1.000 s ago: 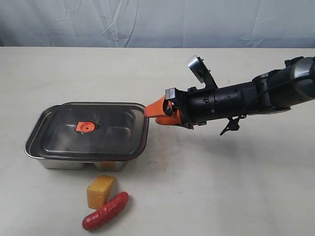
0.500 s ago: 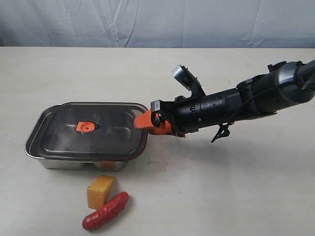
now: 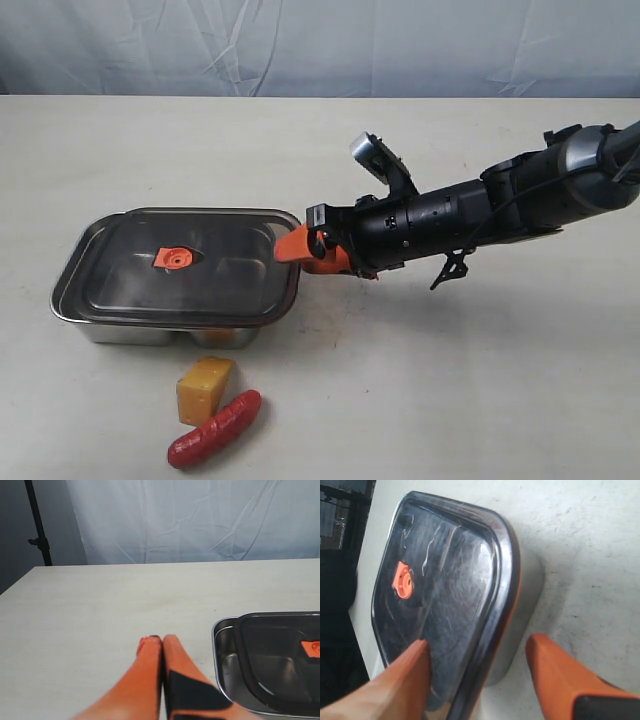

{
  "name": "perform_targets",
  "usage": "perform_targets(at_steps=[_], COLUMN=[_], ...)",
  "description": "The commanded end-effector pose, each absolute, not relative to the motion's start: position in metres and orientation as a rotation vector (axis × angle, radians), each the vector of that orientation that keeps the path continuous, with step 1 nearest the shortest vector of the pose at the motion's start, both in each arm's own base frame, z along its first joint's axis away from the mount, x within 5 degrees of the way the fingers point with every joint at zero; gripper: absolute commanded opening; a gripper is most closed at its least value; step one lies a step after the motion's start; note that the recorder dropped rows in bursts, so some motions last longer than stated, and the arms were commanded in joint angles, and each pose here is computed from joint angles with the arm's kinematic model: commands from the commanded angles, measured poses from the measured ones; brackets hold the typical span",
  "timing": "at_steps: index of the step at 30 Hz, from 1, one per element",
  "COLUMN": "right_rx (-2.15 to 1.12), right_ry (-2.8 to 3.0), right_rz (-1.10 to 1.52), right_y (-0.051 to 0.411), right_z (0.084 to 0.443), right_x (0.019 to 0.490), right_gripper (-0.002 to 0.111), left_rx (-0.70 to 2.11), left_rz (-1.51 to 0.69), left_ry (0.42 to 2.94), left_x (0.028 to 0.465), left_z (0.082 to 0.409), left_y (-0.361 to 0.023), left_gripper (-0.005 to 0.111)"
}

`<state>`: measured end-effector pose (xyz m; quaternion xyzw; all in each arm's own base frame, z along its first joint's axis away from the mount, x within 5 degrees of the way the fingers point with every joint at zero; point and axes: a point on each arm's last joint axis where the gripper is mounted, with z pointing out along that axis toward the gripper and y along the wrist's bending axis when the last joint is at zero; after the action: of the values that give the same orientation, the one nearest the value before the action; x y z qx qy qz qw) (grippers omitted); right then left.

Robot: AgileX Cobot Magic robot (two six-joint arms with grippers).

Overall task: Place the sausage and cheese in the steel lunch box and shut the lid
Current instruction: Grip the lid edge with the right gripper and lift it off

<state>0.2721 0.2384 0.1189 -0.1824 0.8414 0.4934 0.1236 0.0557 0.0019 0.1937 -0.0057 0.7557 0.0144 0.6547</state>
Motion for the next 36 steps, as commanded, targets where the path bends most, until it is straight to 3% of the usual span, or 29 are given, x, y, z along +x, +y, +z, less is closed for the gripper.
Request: perform_targets(at_steps=[1, 8, 10, 16, 24, 36], right_rx=[-0.558, -0.576, -0.576, -0.575, -0.601, -0.649], right_ry=[2.447, 2.460, 2.460, 2.462, 2.430, 2.294], right_rz=[1.451, 1.429, 1.429, 1.424, 1.479, 1.459], right_y=[0.244, 0.249, 0.249, 0.249, 0.250, 0.248], right_z=[0.120, 0.118, 0.118, 0.118, 0.123, 0.166], right_x=[0.269, 0.265, 0.265, 0.265, 0.263, 0.262], right_gripper=[0.057, 0.056, 0.050, 0.000, -0.001, -0.001], left_rx=[-0.018, -0.018, -0.018, -0.018, -0.018, -0.018], left_rz=[0.038, 0.038, 0.038, 0.038, 0.038, 0.038], left_ry=[1.714, 1.714, 1.714, 1.714, 1.714, 1.714], left_x=[0.055, 0.055, 0.055, 0.055, 0.055, 0.055], left_z=[0.192, 0.192, 0.192, 0.192, 0.192, 0.192], left_y=[0.002, 0.002, 0.002, 0.002, 0.002, 0.002], left_gripper=[0.000, 0.000, 0.000, 0.000, 0.000, 0.000])
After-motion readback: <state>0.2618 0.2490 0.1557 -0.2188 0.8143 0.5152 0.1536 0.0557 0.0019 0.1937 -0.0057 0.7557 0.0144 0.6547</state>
